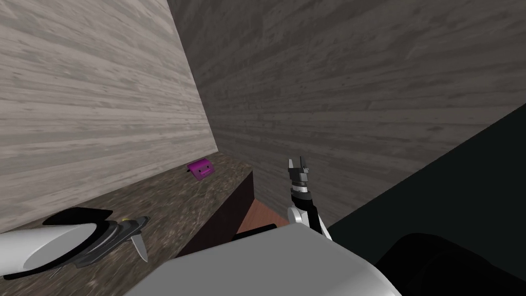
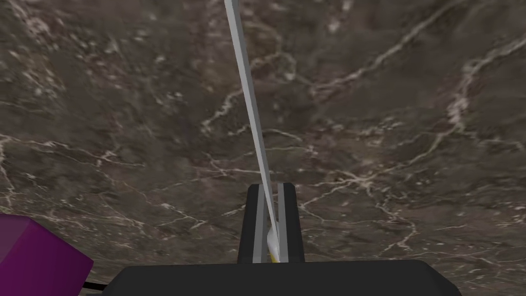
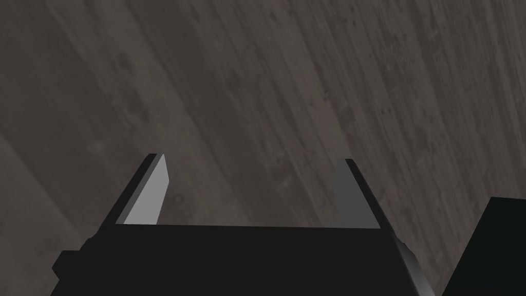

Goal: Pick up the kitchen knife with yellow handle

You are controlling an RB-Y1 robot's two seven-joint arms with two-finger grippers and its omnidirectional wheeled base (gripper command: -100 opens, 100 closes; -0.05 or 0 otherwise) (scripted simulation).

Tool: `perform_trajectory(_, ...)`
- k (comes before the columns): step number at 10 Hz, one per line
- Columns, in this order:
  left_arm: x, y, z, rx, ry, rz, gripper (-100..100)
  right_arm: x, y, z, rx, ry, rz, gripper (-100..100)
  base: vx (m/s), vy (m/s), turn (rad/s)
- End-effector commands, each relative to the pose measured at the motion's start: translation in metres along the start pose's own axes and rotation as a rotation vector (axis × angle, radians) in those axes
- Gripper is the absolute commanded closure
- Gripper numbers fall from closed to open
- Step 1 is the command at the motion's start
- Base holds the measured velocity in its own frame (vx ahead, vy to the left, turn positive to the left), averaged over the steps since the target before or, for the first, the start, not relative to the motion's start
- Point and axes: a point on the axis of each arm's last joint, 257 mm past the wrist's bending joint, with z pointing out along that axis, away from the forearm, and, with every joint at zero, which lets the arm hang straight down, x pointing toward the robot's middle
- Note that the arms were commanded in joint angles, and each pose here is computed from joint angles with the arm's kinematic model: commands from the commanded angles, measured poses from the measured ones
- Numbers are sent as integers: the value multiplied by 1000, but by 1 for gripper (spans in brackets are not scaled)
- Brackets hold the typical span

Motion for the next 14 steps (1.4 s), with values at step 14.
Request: perform_trajectory(14, 23, -23, -12, -17, -22, -133, 100, 0, 0, 0, 0, 0, 0, 0, -50, 37, -57)
